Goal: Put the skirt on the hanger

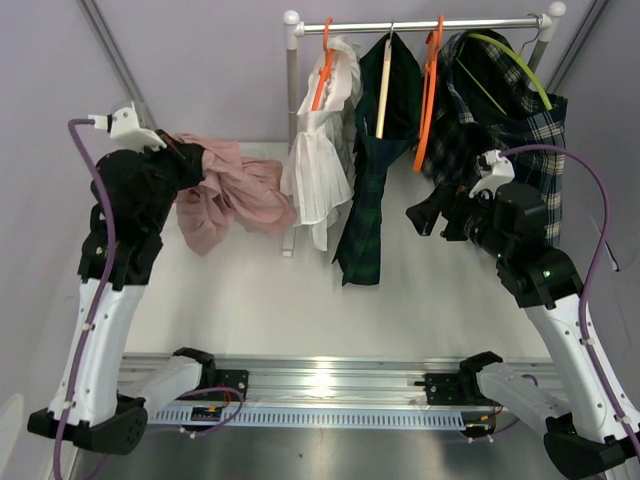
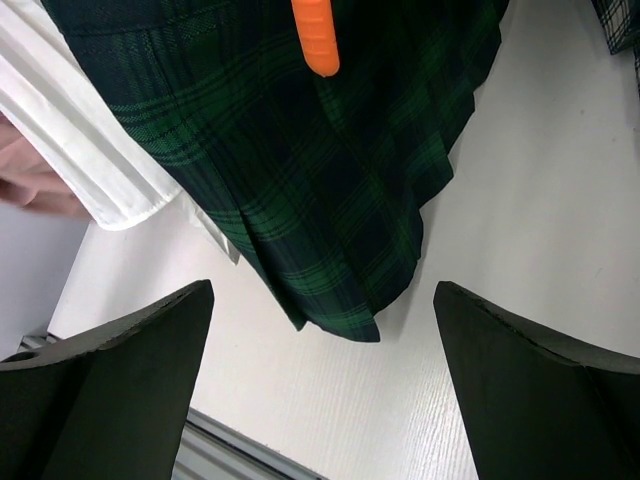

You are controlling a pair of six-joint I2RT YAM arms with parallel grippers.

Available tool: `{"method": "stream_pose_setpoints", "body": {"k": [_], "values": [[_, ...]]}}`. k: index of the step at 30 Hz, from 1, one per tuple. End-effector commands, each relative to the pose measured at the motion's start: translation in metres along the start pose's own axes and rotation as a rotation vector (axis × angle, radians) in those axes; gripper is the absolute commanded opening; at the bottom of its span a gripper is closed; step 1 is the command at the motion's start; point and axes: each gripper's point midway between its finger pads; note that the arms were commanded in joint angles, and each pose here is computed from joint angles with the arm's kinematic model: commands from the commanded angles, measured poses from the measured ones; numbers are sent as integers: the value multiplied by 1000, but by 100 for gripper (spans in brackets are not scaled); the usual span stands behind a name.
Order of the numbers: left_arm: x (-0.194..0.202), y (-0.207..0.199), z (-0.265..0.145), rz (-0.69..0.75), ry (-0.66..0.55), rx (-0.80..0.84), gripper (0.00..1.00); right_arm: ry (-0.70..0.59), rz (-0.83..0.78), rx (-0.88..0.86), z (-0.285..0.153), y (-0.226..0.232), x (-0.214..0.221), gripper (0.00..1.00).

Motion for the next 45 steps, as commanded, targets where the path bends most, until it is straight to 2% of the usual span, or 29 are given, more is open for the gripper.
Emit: {"method": "stream_pose_setpoints", "body": {"k": [1,4,11,14,15,20,21,22,23,24,26,27,28,29,32,34,36,37,41,44,45], "values": [[-23,-32,-37,33,-37,150,0,-85,-49,-65,-10,21,-29,99],[-13,-53,-53,40,4,244,0,-94,-58,-64,-12,22,-32,99],[62,-105,-76,44,206,423,0,-92,-69,-48,-15,18,-31,99],[107,-134,-81,55,298,489,0,-86,-62,-41,-16,16,-27,99],[141,-149,-81,79,364,523,0,-86,-61,-43,-17,16,-26,99],[229,-191,-85,89,548,629,0,-71,-55,-8,-22,7,-17,99],[260,-197,-85,111,616,647,0,-61,-56,0,-23,4,-13,99],[272,-207,-86,117,630,690,0,-55,-55,5,-25,2,-11,99],[282,-217,-91,132,665,740,2,-51,-56,9,-25,1,-9,99],[313,-225,-100,183,751,778,5,-35,-54,19,-25,-2,-4,99],[328,-240,-106,263,786,844,13,-22,-52,26,-24,-5,1,99],[348,-246,-113,307,836,864,20,-9,-52,32,-23,-8,5,99],[352,-246,-114,332,846,858,41,0,-49,35,-23,-9,8,100],[348,-251,-114,336,827,860,50,6,-51,28,-23,-8,10,99],[331,-245,-111,304,759,815,67,38,-52,25,-21,-9,20,99],[306,-230,-102,275,675,717,70,83,-59,13,-17,-8,33,98],[301,-207,-100,269,657,623,71,120,-65,15,-11,-9,45,96],[278,-196,-99,227,593,576,74,153,-72,6,-8,-6,57,95],[248,-162,-106,116,503,486,79,205,-109,-19,-1,5,87,92],[258,-138,-117,27,555,414,76,245,-145,-23,5,17,106,88],[254,-136,-125,-22,553,434,74,283,-182,-75,3,36,120,85]]}}
Point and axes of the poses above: each gripper's point midway between its finger pads, its own z axis out along the fingers, its own y axis along the line the jaws close on, x = y × z, and after that the axes turned 8 degrees about z, right-handed
